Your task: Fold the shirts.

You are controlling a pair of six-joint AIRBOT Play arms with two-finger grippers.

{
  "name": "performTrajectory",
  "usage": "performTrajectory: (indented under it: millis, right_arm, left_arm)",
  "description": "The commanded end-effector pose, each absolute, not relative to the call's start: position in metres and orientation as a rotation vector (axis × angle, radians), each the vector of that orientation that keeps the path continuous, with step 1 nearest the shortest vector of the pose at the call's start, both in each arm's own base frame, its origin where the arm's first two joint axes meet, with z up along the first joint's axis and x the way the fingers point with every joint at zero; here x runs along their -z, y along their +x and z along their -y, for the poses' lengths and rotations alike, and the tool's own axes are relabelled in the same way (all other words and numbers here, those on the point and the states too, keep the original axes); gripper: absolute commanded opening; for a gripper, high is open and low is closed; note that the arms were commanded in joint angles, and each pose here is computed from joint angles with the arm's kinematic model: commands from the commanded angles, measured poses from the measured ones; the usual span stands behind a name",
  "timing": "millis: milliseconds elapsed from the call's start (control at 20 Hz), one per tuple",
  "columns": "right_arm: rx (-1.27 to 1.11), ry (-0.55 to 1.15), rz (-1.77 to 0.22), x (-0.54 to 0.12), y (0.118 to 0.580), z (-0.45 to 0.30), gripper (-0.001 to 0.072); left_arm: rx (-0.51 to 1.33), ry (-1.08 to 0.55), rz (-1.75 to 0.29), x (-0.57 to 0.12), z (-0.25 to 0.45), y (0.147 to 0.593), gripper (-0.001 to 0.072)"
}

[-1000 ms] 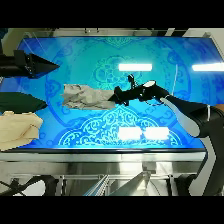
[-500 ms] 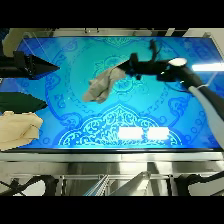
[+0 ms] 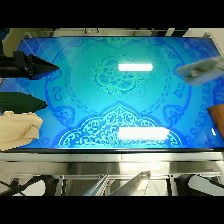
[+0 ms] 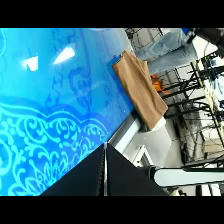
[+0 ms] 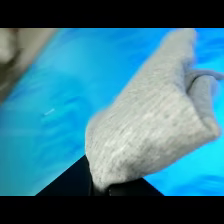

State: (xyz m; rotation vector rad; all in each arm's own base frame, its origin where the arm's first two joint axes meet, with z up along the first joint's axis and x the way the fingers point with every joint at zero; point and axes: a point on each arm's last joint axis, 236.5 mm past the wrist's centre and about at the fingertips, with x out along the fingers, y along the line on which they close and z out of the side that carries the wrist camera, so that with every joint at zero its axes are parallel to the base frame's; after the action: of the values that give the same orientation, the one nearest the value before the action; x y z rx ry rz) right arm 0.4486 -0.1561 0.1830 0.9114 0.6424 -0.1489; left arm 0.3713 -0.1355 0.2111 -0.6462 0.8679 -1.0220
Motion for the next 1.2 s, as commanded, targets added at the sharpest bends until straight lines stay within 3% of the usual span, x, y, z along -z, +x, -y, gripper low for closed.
performTrajectory:
  millis: [0,150,250,350,600,650,700,750,950,1000,1050,1100,1150]
  right_arm:
    - [0.67,0.908,-0.804,-0.131,0.307,0.292,0.0016]
    - [0.893,0.927,-0.952,-0.083,0.208,0.333,0.0016]
    - [0.95,1.028,-1.027,-0.042,0.159,0.331,0.0016]
    - [0.986,1.111,-1.067,-0.012,0.129,0.324,0.0016]
    - [1.051,1.099,-1.087,0.006,0.085,0.333,0.0027]
    - [1.048,1.095,-1.089,0.006,0.085,0.333,0.02]
    - [1.047,1.095,-1.09,0.006,0.085,0.333,0.0541]
    - [1.037,1.103,-1.095,0.006,0.087,0.33,0.0711]
    - [0.887,1.184,-1.039,-0.01,0.139,0.303,0.0701]
    - [0.813,1.197,-0.995,-0.021,0.165,0.294,0.0602]
    - [0.72,1.203,-0.941,-0.036,0.196,0.281,0.0254]
    - [0.597,1.179,-0.884,-0.057,0.229,0.264,0.0023]
    - [0.487,1.149,-0.831,-0.08,0.259,0.243,0.0016]
  left_arm:
    - [1.021,-0.646,-0.868,-0.211,0.135,0.371,0.0011]
    - [1.019,-0.646,-0.867,-0.211,0.136,0.372,0.0011]
    - [1.02,-0.646,-0.867,-0.211,0.136,0.372,0.0011]
    - [1.023,-0.646,-0.869,-0.211,0.136,0.371,0.0011]
    - [1.022,-0.646,-0.869,-0.211,0.136,0.371,0.0011]
    - [1.021,-0.646,-0.869,-0.211,0.136,0.372,0.0011]
    - [1.019,-0.646,-0.866,-0.211,0.136,0.372,0.0011]
    - [1.019,-0.646,-0.866,-0.211,0.136,0.372,0.0011]
    - [1.012,-0.648,-0.859,-0.212,0.135,0.375,0.0009]
    - [1.001,-0.649,-0.849,-0.212,0.134,0.378,0.0001]
    - [0.999,-0.649,-0.846,-0.213,0.134,0.378,0.0002]
    - [1.004,-0.643,-0.848,-0.214,0.135,0.377,0.0001]
    - [1.016,-0.628,-0.855,-0.215,0.135,0.373,0.0001]
